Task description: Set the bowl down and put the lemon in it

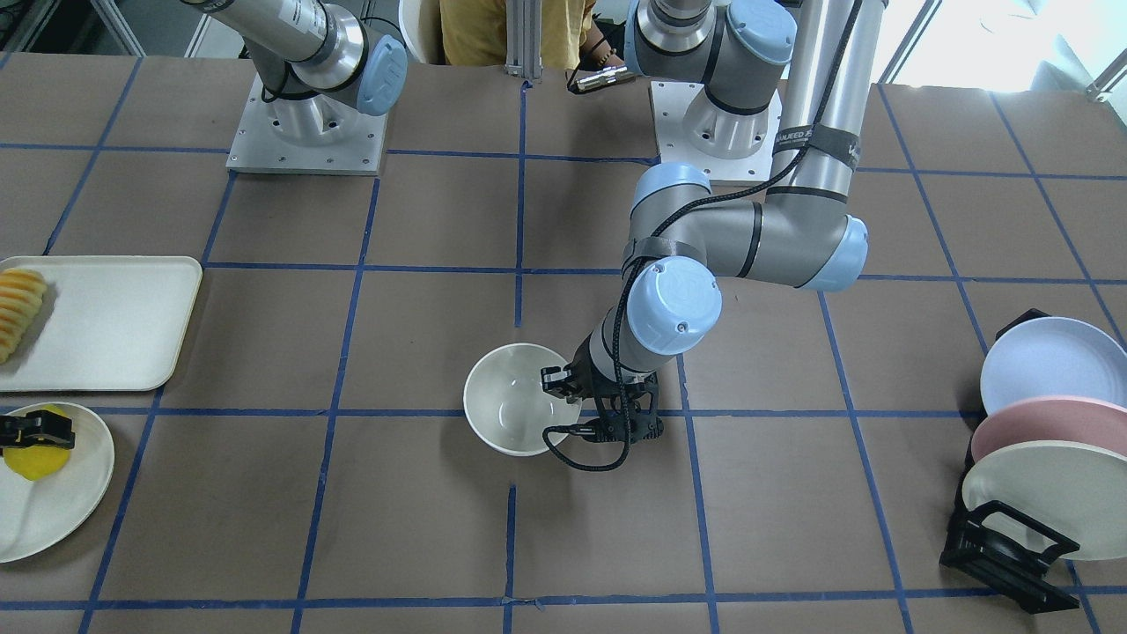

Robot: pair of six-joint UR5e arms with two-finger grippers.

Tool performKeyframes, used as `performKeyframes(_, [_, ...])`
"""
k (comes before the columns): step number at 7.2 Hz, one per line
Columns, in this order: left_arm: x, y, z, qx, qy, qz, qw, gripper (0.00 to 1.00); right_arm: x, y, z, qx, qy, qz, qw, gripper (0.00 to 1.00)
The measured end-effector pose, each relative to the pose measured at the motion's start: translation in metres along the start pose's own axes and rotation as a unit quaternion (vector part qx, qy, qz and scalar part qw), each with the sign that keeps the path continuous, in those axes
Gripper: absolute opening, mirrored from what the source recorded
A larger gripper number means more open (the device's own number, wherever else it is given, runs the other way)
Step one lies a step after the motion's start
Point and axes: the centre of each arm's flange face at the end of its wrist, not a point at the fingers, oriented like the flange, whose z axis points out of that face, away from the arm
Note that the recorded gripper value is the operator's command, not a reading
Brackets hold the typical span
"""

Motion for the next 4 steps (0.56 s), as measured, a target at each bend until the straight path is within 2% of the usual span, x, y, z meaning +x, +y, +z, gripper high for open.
performKeyframes(2, [0.000, -0.008, -0.021, 0.033, 0.007, 0.014, 0.9993, 1.00, -0.002, 0.004, -0.022, 0.003, 0.005, 0.003, 1.0000, 0.00])
performKeyframes(3, [-0.017, -0.019, -0.055, 0.052, -0.004, 0.036, 0.9980, 1.00, -0.012, 0.013, -0.048, 0.000, 0.001, 0.011, 0.9999, 0.00])
performKeyframes(4, [-0.039, -0.026, -0.102, 0.054, -0.024, 0.057, 0.9966, 1.00, -0.036, 0.025, -0.082, -0.005, -0.007, 0.028, 0.9996, 0.00])
